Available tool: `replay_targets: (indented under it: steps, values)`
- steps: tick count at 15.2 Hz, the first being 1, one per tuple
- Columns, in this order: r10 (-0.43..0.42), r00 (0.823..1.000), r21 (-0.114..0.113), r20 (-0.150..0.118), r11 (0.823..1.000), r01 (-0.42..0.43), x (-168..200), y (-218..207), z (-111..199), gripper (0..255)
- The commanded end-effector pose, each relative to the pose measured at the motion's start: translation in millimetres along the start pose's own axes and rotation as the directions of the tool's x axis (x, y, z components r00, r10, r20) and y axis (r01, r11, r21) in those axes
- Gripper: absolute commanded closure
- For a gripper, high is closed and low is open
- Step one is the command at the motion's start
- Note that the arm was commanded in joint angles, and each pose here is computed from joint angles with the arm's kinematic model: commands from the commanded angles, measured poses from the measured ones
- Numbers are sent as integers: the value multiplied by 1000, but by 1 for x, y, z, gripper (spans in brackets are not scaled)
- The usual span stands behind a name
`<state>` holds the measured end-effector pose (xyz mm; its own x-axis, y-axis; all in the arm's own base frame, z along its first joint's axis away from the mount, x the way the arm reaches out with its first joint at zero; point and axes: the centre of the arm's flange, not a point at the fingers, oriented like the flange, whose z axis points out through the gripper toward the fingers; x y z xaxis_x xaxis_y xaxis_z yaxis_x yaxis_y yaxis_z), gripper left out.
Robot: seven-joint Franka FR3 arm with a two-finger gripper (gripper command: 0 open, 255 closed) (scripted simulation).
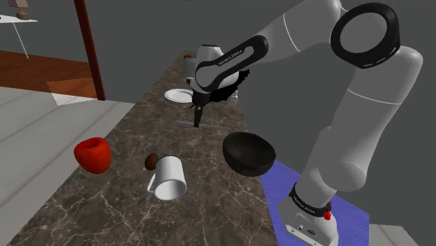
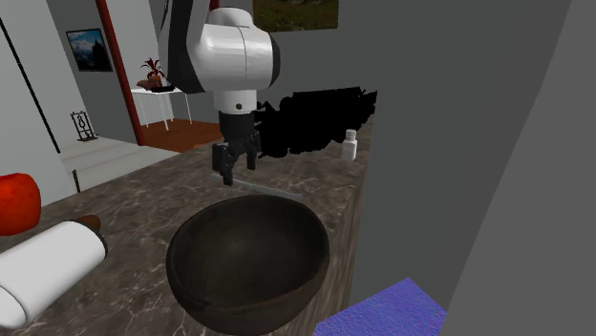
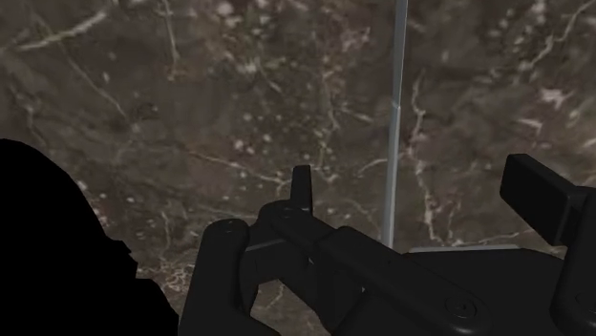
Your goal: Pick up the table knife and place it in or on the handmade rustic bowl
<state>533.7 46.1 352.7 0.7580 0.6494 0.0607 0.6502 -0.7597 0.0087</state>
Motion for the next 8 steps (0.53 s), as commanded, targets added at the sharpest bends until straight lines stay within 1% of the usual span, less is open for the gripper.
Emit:
replay_targets:
  steps: [1, 5, 6, 8]
  values:
    - [9, 1000, 5, 9, 1000, -9, -4, 3, 4, 0]
    - [9, 1000, 5, 9, 1000, -9, -4, 3, 4, 0]
    - [9, 1000, 5, 9, 1000, -9, -5, 3, 4, 255]
    - [9, 1000, 5, 9, 1000, -9, -6, 5, 4, 255]
